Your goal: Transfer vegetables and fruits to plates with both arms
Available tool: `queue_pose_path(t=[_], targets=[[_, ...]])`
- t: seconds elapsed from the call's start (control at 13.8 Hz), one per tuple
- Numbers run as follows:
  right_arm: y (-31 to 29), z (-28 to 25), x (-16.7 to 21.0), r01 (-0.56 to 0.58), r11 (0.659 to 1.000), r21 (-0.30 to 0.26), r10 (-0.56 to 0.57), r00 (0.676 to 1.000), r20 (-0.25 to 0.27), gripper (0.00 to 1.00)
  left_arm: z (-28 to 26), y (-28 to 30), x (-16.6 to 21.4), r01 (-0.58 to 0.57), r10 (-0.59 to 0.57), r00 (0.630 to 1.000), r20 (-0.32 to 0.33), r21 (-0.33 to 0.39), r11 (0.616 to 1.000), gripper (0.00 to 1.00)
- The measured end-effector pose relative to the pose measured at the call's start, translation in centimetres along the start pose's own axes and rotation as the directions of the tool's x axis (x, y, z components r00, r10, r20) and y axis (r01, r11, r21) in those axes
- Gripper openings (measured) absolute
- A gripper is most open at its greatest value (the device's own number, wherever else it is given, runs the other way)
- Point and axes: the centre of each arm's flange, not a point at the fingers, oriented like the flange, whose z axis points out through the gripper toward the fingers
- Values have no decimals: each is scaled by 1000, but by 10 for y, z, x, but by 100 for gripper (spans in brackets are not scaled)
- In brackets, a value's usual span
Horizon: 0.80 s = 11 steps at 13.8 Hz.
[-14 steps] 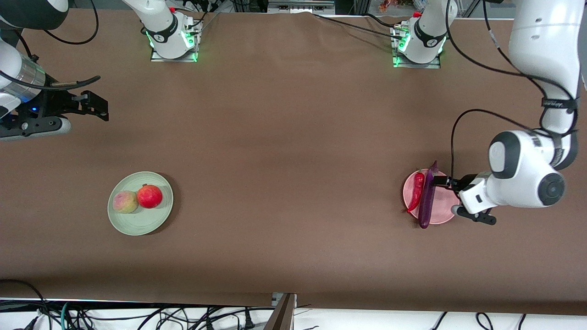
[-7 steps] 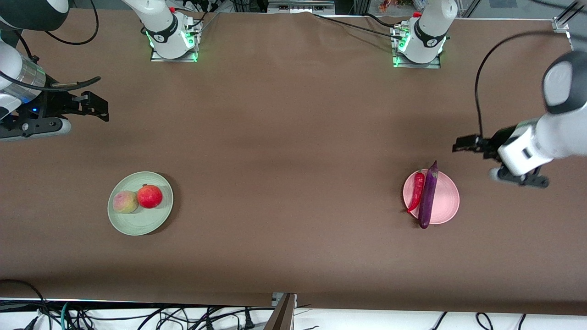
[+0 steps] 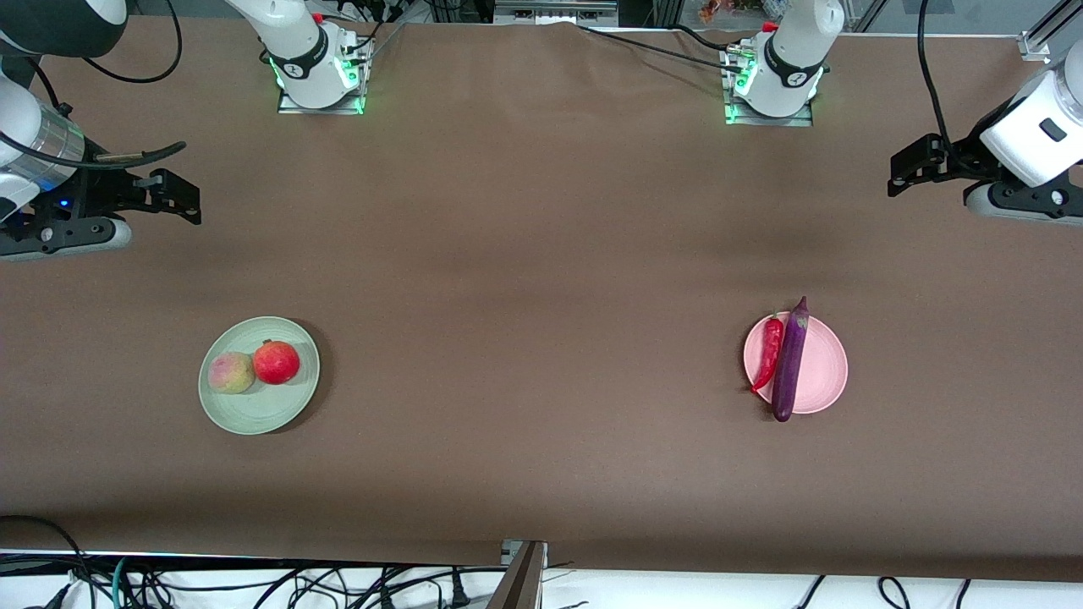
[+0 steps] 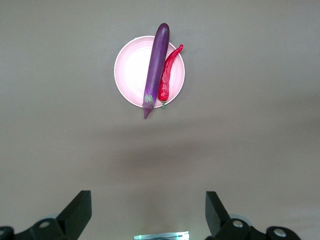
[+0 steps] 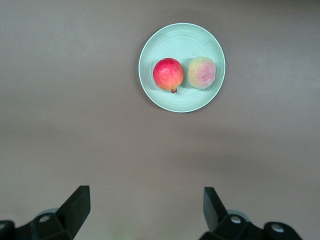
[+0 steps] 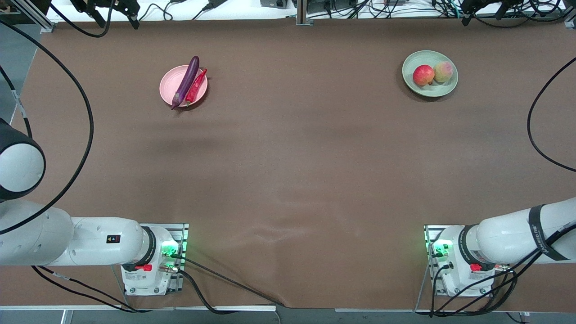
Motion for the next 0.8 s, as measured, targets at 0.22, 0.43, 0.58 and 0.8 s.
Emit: queue_pose_path(t=[0.22,0.43,0.58,0.8], targets=[[0,0,0,0,1000,0,0,1000,0,100,-2,-1,-1,2,-2,1000,-4,0,1000,100],[0,0,0,0,1000,0,0,1000,0,100,-9,6,-19,20,-20,999,-46,5,1000,100],[0,0,0,0,1000,0,0,1000,0,100,-10,14,-36,40,-40,997,-64,7,999,100],[0,0,0,0,1000,0,0,1000,0,100,-8,7,-40,62,-61,996,-70,2,998,100]])
